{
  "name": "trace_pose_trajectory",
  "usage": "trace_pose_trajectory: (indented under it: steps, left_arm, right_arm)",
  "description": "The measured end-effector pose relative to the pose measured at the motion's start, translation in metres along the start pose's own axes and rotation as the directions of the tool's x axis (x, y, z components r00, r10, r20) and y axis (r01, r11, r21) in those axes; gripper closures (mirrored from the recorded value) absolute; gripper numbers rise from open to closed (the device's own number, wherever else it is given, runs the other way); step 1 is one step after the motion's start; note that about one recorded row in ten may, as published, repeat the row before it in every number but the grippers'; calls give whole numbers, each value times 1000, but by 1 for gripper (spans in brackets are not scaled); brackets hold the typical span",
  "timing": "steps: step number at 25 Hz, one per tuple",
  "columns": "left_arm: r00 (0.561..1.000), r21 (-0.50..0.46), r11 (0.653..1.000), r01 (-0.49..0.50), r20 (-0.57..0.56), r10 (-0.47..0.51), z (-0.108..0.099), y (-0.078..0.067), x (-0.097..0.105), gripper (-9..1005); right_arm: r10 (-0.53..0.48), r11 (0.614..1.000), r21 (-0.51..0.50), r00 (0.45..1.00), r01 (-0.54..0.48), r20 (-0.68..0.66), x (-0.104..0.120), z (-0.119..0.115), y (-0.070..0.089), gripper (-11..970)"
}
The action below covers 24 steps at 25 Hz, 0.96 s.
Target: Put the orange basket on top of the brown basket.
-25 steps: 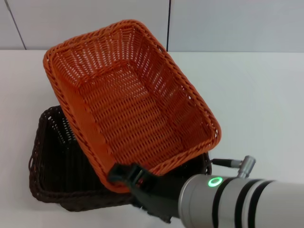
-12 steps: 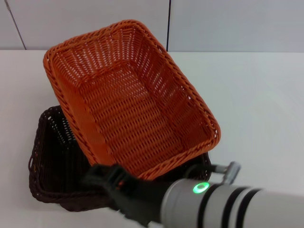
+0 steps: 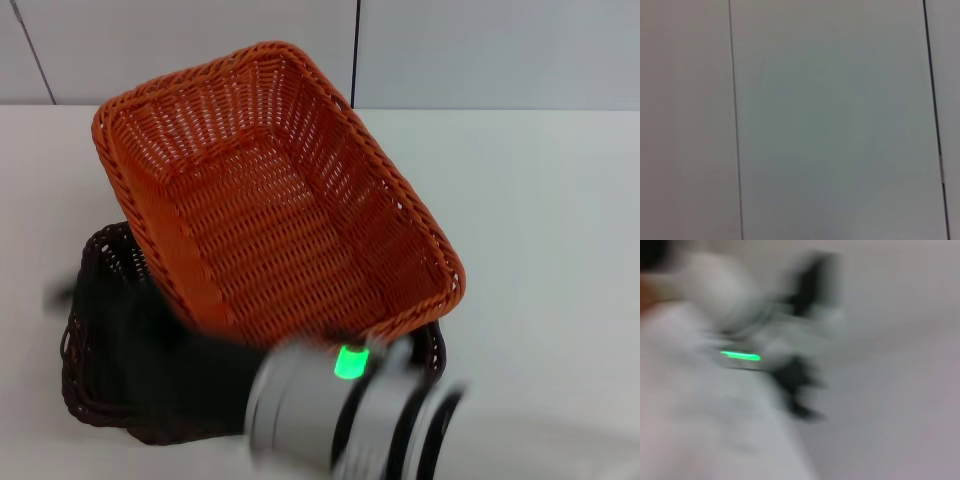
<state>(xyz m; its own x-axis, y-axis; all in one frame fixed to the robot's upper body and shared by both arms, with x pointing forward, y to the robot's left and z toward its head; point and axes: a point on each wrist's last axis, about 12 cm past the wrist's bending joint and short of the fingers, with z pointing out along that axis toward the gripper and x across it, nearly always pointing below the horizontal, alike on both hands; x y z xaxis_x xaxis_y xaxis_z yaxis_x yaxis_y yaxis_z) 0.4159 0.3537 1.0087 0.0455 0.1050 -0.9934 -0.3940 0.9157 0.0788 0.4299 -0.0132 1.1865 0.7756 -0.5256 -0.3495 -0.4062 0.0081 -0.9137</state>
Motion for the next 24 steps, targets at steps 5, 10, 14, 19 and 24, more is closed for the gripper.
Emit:
trace_pose_trajectory:
  steps: [5, 10, 14, 19, 24]
  left_arm:
    - [1000, -26, 1000, 15, 14, -15, -3, 6, -1, 270]
    - [996, -47, 996, 76, 44, -74, -7, 14, -3, 270]
    - [995, -59, 995, 83, 52, -80, -8, 19, -2, 269]
    - [996, -64, 995, 83, 41, -80, -7, 23, 0, 268]
    - [994, -63, 992, 107, 35, -105, -8, 27, 3, 268]
  right_arm:
    - [355, 882, 322, 934, -344, 24, 53, -13, -38, 283]
    - [642, 481, 655, 743, -583, 190, 122, -66, -51, 283]
    - [688, 248, 797, 680, -551, 256, 157, -106, -21, 283]
    - [715, 7, 855, 600, -518, 357, 183, -139, 19, 283]
    - [724, -117, 859, 549, -499, 417, 201, -157, 43, 283]
